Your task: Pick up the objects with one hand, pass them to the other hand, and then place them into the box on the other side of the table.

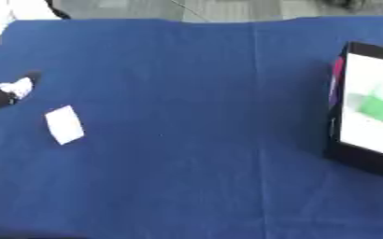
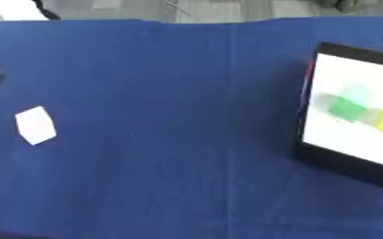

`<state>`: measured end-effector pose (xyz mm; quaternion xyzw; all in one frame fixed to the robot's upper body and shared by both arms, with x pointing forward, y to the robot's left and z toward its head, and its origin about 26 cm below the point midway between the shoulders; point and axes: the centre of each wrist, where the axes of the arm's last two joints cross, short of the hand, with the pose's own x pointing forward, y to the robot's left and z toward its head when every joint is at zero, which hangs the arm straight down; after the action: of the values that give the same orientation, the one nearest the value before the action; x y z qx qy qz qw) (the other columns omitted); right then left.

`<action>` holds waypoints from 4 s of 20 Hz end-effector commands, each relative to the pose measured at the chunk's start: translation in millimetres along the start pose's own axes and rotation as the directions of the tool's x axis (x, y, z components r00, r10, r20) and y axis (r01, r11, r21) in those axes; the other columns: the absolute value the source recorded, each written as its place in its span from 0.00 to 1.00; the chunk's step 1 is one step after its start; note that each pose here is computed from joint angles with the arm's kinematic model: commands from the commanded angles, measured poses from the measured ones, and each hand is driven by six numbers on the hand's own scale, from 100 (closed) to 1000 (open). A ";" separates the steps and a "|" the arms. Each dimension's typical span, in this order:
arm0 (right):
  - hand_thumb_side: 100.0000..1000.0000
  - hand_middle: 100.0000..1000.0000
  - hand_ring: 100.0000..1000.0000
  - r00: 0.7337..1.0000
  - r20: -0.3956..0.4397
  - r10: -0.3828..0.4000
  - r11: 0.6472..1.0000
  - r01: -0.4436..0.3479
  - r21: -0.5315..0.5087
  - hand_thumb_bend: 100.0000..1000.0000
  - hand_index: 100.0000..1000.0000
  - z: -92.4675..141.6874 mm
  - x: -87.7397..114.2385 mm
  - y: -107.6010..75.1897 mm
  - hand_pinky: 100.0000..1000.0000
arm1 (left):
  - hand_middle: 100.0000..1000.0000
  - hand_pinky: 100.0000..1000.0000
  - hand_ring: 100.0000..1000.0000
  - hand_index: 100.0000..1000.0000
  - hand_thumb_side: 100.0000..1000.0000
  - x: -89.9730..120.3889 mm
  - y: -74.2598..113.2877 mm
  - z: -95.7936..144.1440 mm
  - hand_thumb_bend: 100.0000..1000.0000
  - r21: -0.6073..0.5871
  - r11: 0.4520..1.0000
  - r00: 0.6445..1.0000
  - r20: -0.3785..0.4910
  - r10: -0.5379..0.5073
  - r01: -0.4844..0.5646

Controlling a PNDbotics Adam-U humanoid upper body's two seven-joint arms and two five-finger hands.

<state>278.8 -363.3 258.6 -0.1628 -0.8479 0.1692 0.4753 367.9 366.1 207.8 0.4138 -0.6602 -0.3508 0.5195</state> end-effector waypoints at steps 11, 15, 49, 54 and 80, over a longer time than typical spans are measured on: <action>0.59 1.00 1.00 0.999 -0.022 0.035 0.999 -0.035 0.000 0.00 1.00 -0.3 2.6 -2.8 1.00 | 0.79 0.94 0.87 0.86 0.35 6.7 -9.8 -25.8 0.52 -0.304 0.949 0.997 0.033 -0.070 0.077; 0.59 1.00 1.00 0.999 -0.033 0.039 0.999 -0.039 -0.002 0.00 1.00 0.3 0.7 -2.6 1.00 | 0.80 0.94 0.87 0.86 0.35 9.2 -6.1 -35.3 0.55 -0.347 0.932 0.994 0.055 -0.089 0.103; 0.60 1.00 1.00 0.993 -0.084 0.084 0.996 -0.084 0.003 0.00 1.00 4.2 -8.8 -3.2 1.00 | 0.79 0.95 0.88 0.87 0.40 27.4 83.1 -77.2 0.43 -0.546 0.831 0.994 0.073 -0.076 0.103; 0.60 1.00 1.00 0.993 -0.086 0.083 0.997 -0.083 0.006 0.00 1.00 3.9 -9.0 -3.7 1.00 | 0.79 0.95 0.88 0.86 0.47 30.3 90.8 -75.2 0.51 -0.595 0.797 0.994 0.062 -0.085 0.106; 0.62 1.00 1.00 0.992 -0.098 0.077 0.997 -0.074 0.029 0.00 1.00 3.4 -14.1 -3.5 1.00 | 0.79 0.92 0.91 0.84 0.45 27.4 31.4 -100.6 0.64 -0.743 0.618 0.932 0.023 -0.361 0.258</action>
<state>283.4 -370.9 238.7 -0.1862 -0.8133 0.1784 0.5216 458.2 345.6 254.3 0.2809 -0.3455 -0.6484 0.6176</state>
